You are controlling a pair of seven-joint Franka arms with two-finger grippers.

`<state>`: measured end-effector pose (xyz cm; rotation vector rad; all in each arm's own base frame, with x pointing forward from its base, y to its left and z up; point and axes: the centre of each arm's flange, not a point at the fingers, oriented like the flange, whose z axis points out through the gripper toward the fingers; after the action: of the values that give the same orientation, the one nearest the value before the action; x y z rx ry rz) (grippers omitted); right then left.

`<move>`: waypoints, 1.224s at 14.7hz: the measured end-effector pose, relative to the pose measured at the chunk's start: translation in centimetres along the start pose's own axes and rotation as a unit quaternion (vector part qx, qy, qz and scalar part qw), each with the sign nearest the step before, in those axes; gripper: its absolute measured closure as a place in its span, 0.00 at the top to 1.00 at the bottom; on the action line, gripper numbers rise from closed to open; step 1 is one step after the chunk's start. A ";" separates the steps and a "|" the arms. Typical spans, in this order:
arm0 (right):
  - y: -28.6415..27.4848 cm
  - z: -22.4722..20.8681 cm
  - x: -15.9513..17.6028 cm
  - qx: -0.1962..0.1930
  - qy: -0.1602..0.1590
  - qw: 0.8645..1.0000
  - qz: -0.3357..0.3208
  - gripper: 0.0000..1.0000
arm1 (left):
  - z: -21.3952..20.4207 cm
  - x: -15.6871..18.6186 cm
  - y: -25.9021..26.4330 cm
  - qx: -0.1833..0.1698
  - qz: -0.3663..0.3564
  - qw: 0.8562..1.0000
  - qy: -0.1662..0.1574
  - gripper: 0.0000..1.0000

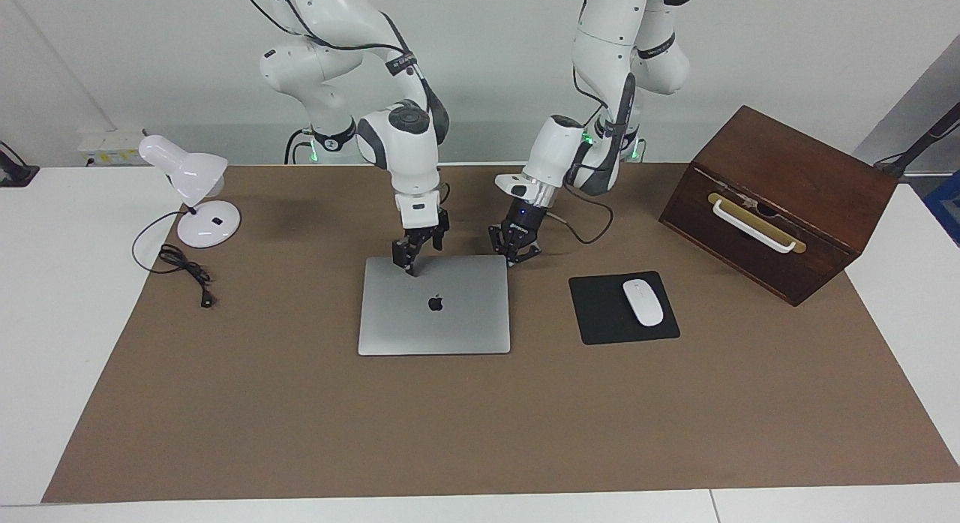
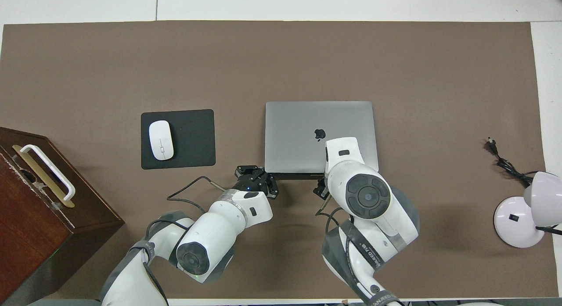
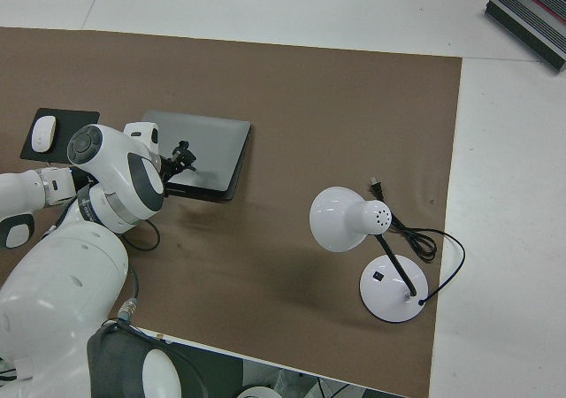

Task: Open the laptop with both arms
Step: 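Lift the laptop lid upward with the right gripper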

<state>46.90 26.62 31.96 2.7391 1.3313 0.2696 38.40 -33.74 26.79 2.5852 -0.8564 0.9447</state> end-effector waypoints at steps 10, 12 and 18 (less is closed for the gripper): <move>0.8 -0.6 1.0 -0.026 0.006 0.999 -0.028 1.00 | 0.0 0.0 0.0 0.000 0.000 1.000 0.000 0.01; 0.8 -0.7 1.1 -0.026 0.006 0.999 -0.029 1.00 | 0.0 0.0 0.0 0.000 0.000 1.000 0.001 0.01; 1.1 -1.6 1.7 -0.034 0.000 0.999 -0.038 1.00 | 0.1 0.0 0.0 0.000 0.000 1.000 0.002 0.01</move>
<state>48.48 27.27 33.86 2.6266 1.3954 0.3045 38.44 -33.76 26.71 2.5821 -0.8559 0.9509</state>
